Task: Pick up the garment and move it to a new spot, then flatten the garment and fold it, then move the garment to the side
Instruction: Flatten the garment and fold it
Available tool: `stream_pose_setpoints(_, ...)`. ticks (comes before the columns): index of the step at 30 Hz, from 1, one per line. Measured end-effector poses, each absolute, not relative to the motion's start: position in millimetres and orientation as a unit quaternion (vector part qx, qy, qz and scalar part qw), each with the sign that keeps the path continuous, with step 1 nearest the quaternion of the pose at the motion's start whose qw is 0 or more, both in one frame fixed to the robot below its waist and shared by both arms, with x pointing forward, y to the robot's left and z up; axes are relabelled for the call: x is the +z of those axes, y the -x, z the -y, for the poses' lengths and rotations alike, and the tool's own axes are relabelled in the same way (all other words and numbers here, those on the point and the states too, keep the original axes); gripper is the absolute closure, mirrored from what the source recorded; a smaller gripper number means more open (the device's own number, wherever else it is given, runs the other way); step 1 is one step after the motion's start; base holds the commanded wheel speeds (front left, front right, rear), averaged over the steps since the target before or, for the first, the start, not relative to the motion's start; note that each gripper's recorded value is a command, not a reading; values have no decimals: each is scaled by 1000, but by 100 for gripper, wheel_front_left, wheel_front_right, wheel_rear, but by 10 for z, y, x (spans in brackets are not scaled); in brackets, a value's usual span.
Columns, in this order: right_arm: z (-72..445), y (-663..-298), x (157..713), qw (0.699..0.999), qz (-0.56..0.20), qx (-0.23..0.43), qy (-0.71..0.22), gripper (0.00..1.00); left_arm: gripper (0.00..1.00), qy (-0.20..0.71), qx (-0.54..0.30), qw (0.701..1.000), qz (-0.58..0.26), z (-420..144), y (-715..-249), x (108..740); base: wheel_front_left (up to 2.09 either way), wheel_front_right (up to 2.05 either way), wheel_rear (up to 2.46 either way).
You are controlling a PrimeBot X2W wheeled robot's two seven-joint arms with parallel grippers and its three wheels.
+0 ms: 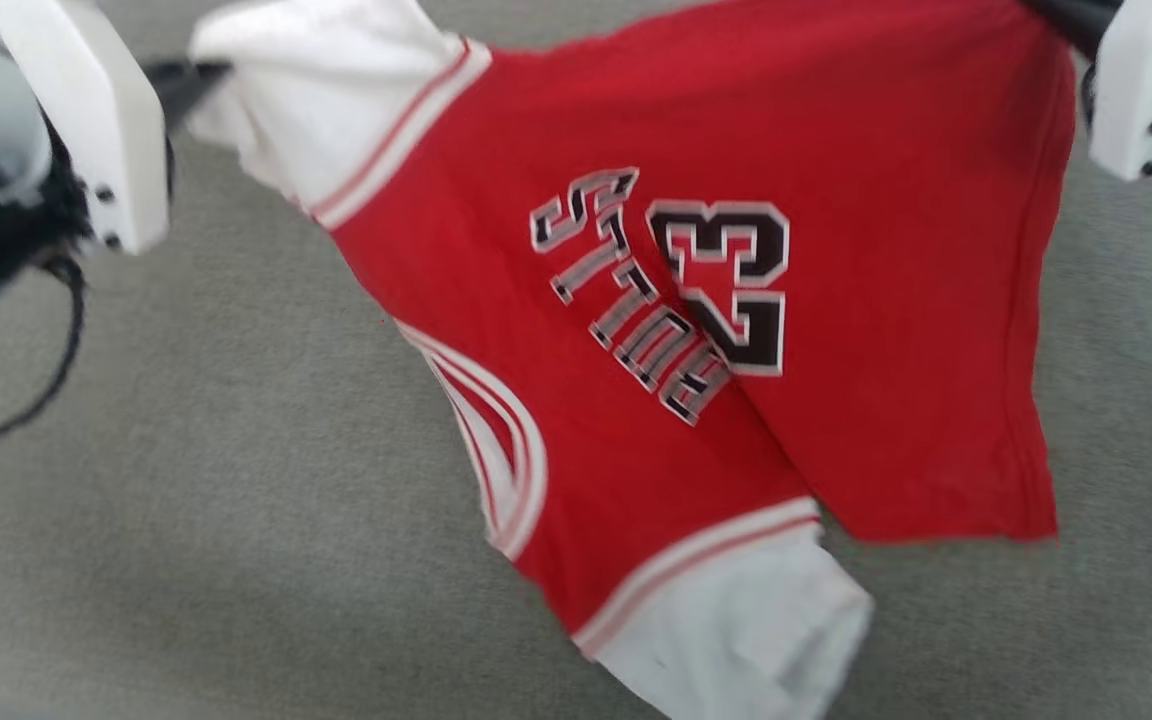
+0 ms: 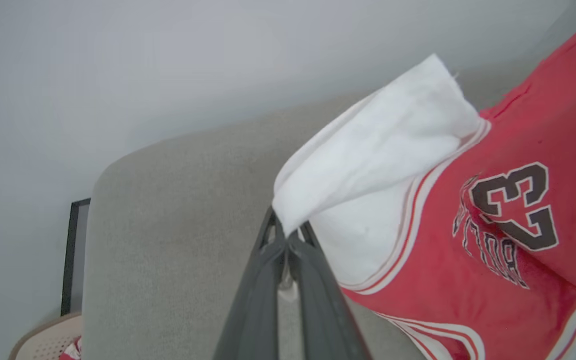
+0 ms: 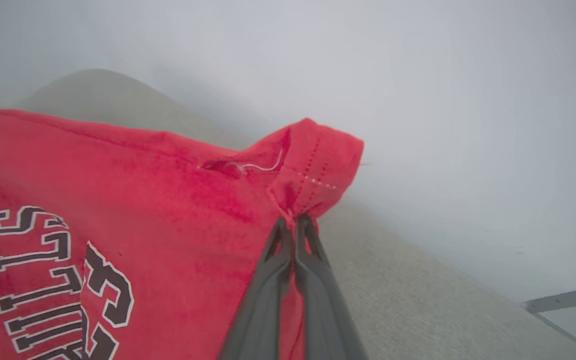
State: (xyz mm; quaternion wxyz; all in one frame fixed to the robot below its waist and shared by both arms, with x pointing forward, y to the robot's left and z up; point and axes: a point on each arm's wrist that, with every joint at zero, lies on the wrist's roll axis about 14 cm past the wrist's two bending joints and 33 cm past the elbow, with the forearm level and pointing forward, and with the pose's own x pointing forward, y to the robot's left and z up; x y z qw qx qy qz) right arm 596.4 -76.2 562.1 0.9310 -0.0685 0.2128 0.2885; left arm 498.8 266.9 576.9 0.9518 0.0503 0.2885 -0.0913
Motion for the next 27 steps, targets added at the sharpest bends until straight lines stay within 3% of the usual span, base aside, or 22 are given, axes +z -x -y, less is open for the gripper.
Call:
stream_pose_setpoints(7, 1176, -6088, 6050, 963, -140, 219, 62, 100, 100, -97, -98, 972, -191, -2487, -5484, 6336, 0, 0, 0)
stream_pose_setpoints(13, 1362, -6368, 6371, 984, -48, 161, 57, 100, 100, -133, -85, 986, -49, -2387, -5963, 6948, 0, 0, 0)
stream_pose_setpoints(21, 1521, -6568, 6941, 984, 128, 100, 72, 100, 100, -191, -93, 959, 187, -2116, -6134, 7891, 0, 0, 0)
stream_pose_setpoints(23, 1493, -6567, 6934, 983, 138, 99, 72, 100, 100, -191, -104, 955, 202, -2075, -6115, 7914, 0, 0, 0)
stream_pose_setpoints(27, 1402, -6564, 6570, 987, 85, 111, 83, 100, 100, -199, -123, 960, 154, -2082, -6113, 7562, 0, 0, 0)
